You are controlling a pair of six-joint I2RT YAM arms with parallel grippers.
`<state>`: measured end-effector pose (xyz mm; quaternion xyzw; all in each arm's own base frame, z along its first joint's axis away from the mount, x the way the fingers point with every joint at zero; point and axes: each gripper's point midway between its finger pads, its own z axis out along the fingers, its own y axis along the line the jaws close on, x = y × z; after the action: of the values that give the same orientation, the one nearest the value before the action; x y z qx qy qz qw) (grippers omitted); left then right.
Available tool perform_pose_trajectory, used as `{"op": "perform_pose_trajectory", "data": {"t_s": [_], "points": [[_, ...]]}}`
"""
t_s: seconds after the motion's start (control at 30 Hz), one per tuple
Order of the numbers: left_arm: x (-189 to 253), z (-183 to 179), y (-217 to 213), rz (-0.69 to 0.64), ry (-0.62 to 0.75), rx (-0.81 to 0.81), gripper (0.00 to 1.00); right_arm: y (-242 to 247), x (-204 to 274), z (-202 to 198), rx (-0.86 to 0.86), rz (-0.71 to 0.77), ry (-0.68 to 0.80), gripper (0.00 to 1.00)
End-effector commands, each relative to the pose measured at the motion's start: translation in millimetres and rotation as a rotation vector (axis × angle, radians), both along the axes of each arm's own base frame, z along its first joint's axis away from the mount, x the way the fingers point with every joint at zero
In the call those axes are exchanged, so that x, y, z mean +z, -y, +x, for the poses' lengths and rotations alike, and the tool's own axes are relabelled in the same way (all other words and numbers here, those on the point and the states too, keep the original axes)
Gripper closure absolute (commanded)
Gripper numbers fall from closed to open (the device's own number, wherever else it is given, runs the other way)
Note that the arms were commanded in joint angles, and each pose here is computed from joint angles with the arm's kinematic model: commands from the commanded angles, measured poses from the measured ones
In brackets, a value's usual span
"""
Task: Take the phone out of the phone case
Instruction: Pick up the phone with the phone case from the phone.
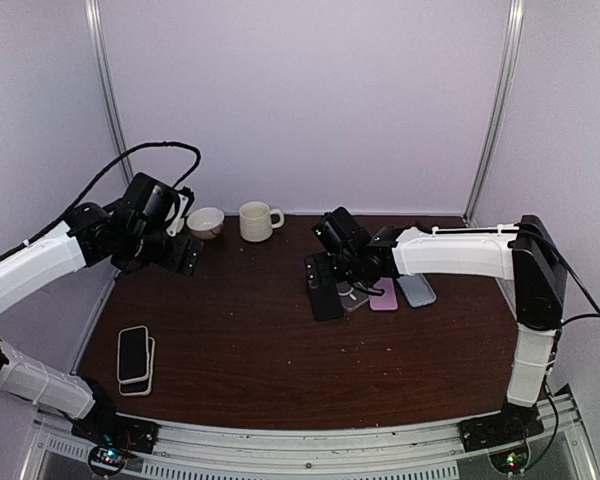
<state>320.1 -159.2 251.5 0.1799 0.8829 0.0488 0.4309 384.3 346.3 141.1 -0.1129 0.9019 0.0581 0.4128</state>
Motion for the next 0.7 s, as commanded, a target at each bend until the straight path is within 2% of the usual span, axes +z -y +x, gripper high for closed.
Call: {"op": "perform_pose_trajectory", "data": {"t_s": [0.0,0.23,0.5,0.67], "points": [[-48.3,-38.9,-47.0,0.002,-0.212,0.215,0.02,16.8,-9.7,-0.4,-0.003,-0.044,-0.105,0.00],[-75.6,-84.9,-82.2,-0.097,-0.320,0.432,0.02,27.9,-39.7,-3.6,0.010,0.101,-0.295,0.01],[-92.2,-126.4,-123.0,-0.169,-0.414,0.719,0.03,31.4,-45.7,-13.1,0.043,0.132,-0.319,0.01],[-122.7,-134.6,-123.7,-0.261,-0.465,0.759,0.03,31.1,-44.7,-15.6,0.063,0.136,-0.320,0.01]]}}
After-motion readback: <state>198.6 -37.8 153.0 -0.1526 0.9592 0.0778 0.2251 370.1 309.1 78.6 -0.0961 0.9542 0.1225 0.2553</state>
